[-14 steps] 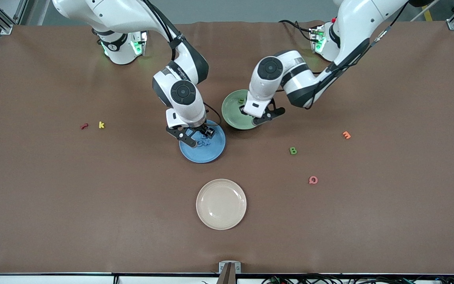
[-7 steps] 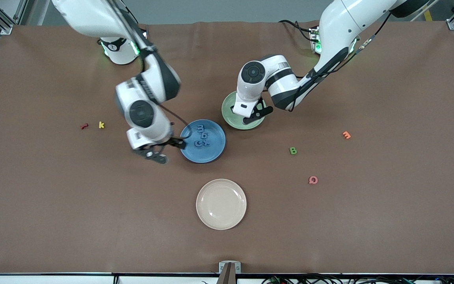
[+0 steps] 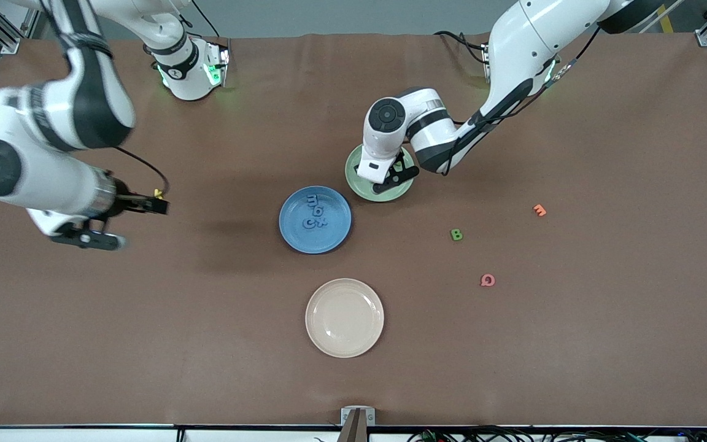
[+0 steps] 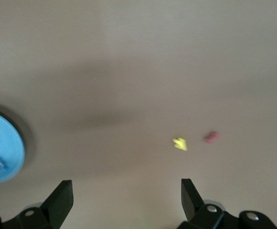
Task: Sort letters by color into matching plates
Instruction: 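Retract the right arm to rest while the left gripper reaches the green B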
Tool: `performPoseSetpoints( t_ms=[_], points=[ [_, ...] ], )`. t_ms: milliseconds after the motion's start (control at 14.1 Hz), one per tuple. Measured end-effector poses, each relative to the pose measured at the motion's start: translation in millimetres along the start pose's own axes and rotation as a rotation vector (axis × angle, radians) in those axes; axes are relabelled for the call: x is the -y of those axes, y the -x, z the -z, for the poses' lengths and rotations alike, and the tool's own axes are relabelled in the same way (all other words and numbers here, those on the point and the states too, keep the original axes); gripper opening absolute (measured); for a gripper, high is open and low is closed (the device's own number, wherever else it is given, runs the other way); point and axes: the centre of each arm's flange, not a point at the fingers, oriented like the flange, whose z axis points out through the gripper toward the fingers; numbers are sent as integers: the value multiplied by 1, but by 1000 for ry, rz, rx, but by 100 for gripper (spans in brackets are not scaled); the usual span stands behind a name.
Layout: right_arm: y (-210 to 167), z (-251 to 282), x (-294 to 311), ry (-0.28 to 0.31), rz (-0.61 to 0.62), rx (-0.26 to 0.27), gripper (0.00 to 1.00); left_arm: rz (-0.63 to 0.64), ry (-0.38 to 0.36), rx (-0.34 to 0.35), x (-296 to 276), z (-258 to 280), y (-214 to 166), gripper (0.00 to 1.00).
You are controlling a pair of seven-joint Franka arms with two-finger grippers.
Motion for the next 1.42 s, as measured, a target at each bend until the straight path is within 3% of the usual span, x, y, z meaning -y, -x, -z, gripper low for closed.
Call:
performPoseSetpoints(
  t_ms=[213,356,996,1422],
  points=[
    [13,43,-39,10,20,41,100,17,9,-5,0,4,-12,77],
    [18,65,-55,3,6,40,100,8,23,-11,2,12,-30,96],
    [8,102,-64,-11,-11,-36,100,-75,61,-103,54,60,-156,97],
    [14,99,-57,-7,-3,3,100,-83,18,-185,89,55,-204,96]
  ],
)
